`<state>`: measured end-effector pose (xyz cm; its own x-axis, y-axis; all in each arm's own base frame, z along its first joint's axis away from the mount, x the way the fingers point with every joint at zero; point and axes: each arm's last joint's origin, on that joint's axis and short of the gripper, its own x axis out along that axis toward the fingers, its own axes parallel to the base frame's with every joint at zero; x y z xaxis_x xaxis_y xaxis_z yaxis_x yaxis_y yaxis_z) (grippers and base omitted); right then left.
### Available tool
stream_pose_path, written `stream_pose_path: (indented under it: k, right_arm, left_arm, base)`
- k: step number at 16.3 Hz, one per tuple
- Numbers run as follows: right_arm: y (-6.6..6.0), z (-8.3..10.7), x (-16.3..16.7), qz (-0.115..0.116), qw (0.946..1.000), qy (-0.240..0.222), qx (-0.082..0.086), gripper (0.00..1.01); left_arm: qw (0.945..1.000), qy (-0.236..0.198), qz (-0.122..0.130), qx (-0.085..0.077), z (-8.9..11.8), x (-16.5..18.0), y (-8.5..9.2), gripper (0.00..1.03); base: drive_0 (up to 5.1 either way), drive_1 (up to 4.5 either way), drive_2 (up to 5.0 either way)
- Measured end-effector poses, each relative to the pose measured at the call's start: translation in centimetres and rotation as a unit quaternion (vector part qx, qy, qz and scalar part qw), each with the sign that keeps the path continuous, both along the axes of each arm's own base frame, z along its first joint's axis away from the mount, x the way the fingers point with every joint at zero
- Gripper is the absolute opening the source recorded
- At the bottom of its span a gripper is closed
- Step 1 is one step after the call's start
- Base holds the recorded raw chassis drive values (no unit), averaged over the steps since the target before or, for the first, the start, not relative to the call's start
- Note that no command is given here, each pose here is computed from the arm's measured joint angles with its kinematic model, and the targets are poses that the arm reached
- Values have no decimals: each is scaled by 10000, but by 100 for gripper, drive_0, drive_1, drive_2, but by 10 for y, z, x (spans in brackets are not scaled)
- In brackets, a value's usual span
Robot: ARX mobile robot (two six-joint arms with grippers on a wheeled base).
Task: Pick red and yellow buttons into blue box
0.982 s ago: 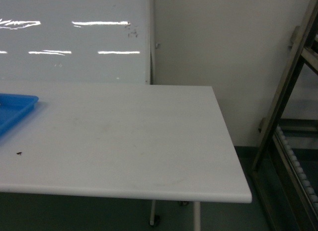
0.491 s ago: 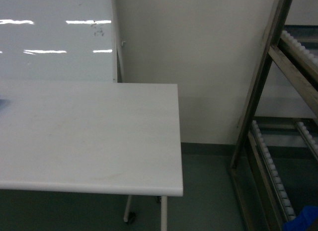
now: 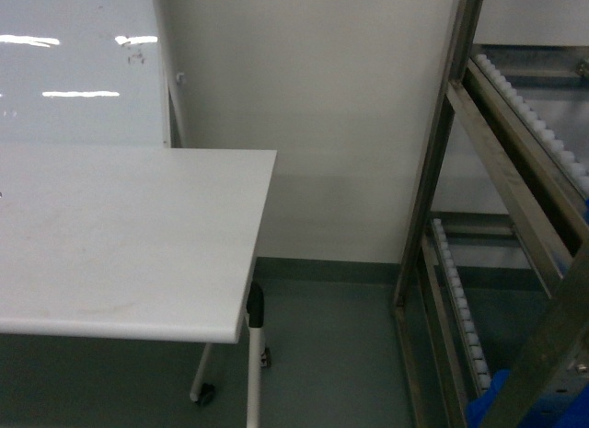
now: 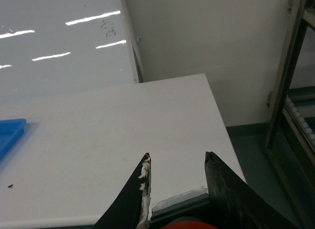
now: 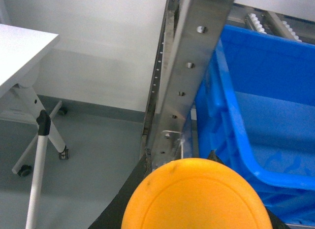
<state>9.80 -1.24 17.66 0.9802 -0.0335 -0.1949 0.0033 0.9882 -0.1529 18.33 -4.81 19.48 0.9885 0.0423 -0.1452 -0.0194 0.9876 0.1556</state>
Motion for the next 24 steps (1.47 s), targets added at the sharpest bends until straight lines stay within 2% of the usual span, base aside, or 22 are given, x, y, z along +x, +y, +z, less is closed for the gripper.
stream_pose_path:
  k: [24]
  right_arm:
    - [0,0,0,0,10000,-11,-2,27]
  left_arm:
    - [10000,-13,0,-4,0,0,0,28]
  base:
    - [503,-243,-243]
